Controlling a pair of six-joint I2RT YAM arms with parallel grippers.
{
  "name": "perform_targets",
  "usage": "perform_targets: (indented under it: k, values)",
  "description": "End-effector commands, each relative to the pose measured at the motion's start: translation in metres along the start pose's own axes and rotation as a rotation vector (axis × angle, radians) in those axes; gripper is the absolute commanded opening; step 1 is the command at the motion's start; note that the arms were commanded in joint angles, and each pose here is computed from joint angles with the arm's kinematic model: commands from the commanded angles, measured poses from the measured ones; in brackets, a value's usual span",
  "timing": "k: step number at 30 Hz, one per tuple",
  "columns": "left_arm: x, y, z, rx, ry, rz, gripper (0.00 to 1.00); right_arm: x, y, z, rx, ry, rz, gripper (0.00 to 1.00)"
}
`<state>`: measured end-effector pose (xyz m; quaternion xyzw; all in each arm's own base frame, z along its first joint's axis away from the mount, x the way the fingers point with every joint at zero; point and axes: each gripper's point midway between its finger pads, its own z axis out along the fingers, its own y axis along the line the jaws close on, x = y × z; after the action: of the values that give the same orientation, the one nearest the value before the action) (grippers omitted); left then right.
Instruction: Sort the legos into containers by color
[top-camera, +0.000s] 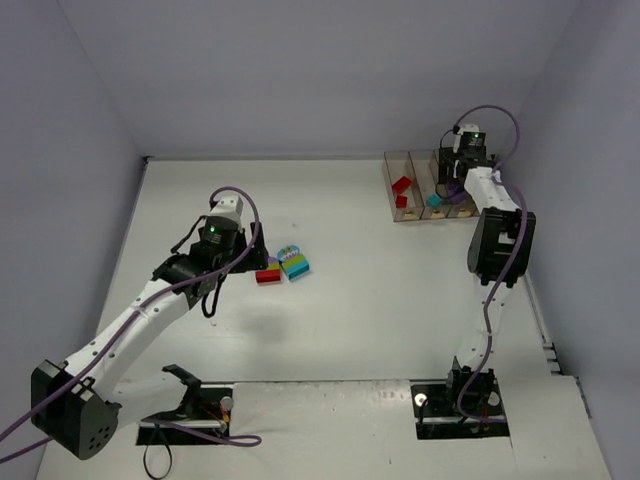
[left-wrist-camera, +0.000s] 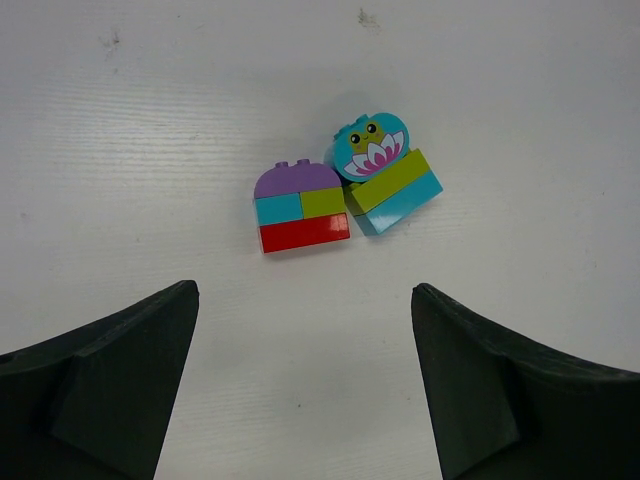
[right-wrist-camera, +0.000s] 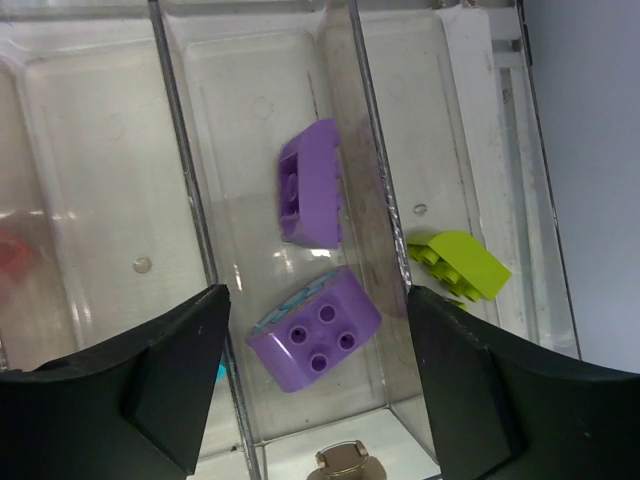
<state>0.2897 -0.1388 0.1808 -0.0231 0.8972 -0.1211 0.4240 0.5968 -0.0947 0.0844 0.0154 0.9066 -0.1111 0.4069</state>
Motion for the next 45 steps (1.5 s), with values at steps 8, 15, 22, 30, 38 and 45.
perform_targets:
  k: [8, 15, 22, 30, 38, 45]
  values:
    - [-0.017, 0.004, 0.011, -0.084, -0.001, -0.027, 0.82, -0.093, 0.023, -0.093, -0.133, -0.239, 0.062, 0.70]
    - [-0.001, 0.007, 0.037, -0.174, 0.114, -0.035, 0.85, -0.096, 0.089, -0.162, -0.256, -0.290, 0.068, 0.70]
    - [0.023, 0.008, 0.073, -0.264, 0.216, -0.069, 0.85, -0.049, 0.132, -0.199, -0.364, -0.230, 0.087, 0.71]
    - [0.035, -0.001, 0.098, -0.264, 0.245, -0.095, 0.85, -0.031, 0.133, -0.233, -0.422, -0.257, 0.151, 0.71]
    - [0.046, -0.008, 0.107, -0.253, 0.281, -0.088, 0.85, -0.025, 0.130, -0.250, -0.438, -0.273, 0.167, 0.71]
    - [0.063, -0.003, 0.113, -0.270, 0.321, -0.087, 0.79, -0.018, 0.131, -0.251, -0.443, -0.266, 0.175, 0.71]
